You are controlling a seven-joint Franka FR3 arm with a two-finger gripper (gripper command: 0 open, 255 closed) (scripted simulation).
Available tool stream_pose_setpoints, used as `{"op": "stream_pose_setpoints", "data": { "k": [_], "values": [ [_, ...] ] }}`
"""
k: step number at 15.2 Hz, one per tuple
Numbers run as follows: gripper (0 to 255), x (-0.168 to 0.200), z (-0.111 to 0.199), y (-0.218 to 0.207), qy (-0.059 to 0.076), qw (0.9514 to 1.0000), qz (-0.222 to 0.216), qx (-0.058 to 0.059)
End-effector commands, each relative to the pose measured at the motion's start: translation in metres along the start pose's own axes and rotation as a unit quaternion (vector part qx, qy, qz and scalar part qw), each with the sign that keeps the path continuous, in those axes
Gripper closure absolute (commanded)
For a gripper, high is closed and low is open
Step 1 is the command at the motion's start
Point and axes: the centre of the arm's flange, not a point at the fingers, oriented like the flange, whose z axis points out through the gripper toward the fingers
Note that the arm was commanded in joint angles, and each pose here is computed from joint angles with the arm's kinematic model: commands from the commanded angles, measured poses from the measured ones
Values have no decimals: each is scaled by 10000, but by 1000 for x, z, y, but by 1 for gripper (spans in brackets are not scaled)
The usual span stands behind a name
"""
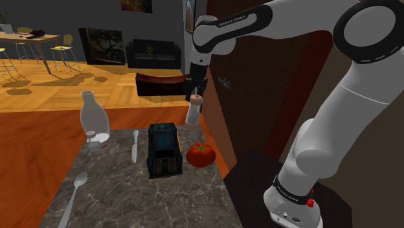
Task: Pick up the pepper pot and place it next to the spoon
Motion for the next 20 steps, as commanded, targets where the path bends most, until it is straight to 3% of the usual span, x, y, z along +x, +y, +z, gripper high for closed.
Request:
{"op": "stream_pose_setpoints", "data": {
  "k": [1,20],
  "values": [
    [255,0,-10,-1,-2,10000,0,0],
    [255,1,-110,-16,-2,10000,0,0]
  ]
}}
